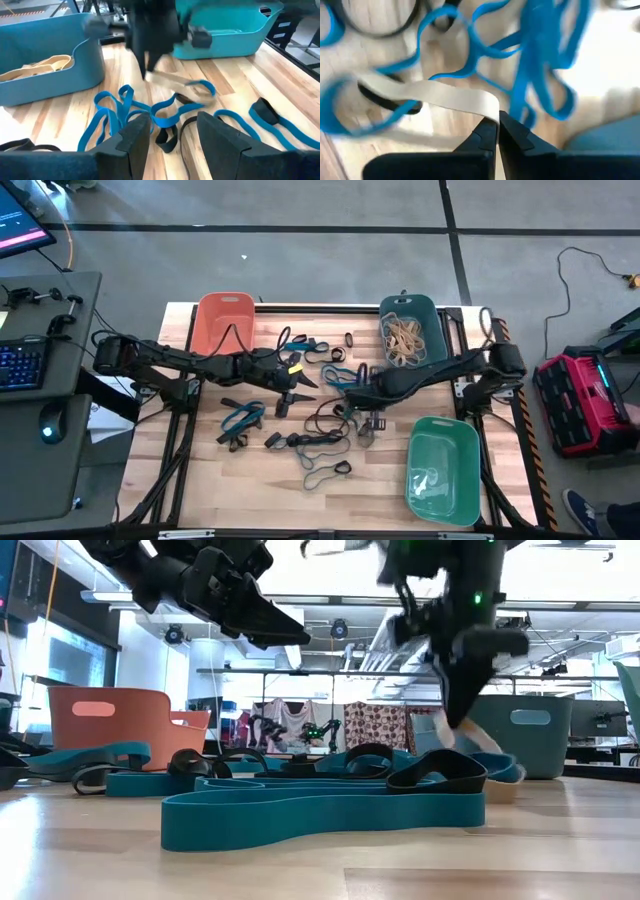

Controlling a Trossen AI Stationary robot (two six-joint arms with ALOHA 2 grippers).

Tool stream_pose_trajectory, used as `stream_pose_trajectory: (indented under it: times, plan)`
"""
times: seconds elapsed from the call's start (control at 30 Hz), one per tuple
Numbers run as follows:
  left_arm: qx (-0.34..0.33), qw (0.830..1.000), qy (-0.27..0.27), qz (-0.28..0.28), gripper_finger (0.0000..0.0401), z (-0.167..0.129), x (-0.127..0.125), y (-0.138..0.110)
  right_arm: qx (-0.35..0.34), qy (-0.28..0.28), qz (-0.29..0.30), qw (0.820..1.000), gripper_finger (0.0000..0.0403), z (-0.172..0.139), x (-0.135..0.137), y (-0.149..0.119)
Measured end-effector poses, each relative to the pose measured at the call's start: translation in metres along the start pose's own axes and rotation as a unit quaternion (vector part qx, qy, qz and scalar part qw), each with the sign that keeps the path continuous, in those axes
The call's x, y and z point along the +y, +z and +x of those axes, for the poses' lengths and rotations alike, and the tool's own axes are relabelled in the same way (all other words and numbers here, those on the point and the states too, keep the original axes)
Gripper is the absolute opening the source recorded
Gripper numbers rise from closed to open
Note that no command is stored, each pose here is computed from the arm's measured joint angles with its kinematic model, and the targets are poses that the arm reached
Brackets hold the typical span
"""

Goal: Sort rubber bands into baskets
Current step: Put the white rubber band into the blue bin

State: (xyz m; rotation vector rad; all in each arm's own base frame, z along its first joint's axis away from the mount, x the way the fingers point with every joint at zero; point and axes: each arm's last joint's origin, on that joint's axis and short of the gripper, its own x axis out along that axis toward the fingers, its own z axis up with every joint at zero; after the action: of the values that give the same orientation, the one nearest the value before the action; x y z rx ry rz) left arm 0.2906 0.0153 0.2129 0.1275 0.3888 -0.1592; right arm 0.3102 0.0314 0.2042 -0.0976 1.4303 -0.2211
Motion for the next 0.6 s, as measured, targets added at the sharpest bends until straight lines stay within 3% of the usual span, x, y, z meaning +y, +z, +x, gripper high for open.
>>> stream_pose_trajectory:
  times: [0.3, 0.6]
  plan:
    - [-0.001, 1.000, 0.000, 0.001, 0.0154, 0.000, 0.000, 0.000, -0.095, -0.084, 0.070, 0.989, 0.0001, -0.056, -0.019, -0.021]
    - [-0.001, 1.000, 0.000, 0.001, 0.0154, 0.000, 0.000, 0.000, -0.162, -0.193, 0.175, 0.952, 0.0000, -0.095, -0.051, -0.048]
